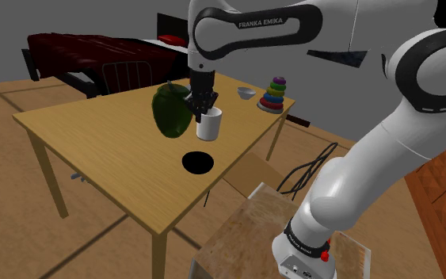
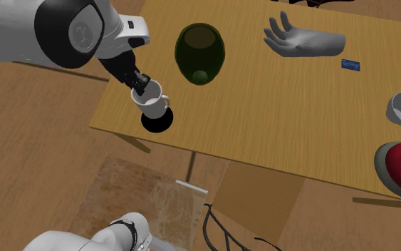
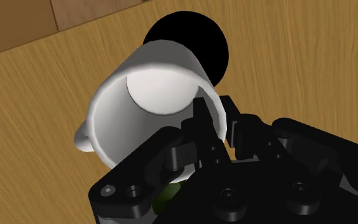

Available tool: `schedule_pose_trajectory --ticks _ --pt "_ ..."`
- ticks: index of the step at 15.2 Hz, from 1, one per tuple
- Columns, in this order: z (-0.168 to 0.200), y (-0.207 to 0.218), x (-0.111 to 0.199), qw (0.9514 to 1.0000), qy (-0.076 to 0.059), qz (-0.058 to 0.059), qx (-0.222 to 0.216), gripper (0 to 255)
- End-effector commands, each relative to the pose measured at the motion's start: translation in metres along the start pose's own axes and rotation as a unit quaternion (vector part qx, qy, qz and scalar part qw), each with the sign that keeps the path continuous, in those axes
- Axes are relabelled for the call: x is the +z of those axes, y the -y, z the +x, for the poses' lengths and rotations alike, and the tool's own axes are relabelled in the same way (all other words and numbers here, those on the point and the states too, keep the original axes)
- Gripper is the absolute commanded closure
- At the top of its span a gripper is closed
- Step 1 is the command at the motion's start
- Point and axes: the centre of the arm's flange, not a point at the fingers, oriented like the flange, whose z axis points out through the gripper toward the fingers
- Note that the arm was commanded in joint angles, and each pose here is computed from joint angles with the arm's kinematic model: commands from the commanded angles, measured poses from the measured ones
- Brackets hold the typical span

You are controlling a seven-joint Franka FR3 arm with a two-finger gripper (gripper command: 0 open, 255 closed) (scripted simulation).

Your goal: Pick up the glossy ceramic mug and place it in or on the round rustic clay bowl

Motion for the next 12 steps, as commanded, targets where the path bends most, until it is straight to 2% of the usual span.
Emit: schedule_pose_trajectory --ticks 1,12 --pt "-0.002 0.006 0.007 1.0000 0.000 0.000 0.000 255" --pt "0.001 0.010 0.065 1.0000 0.000 0.000 0.000 255"
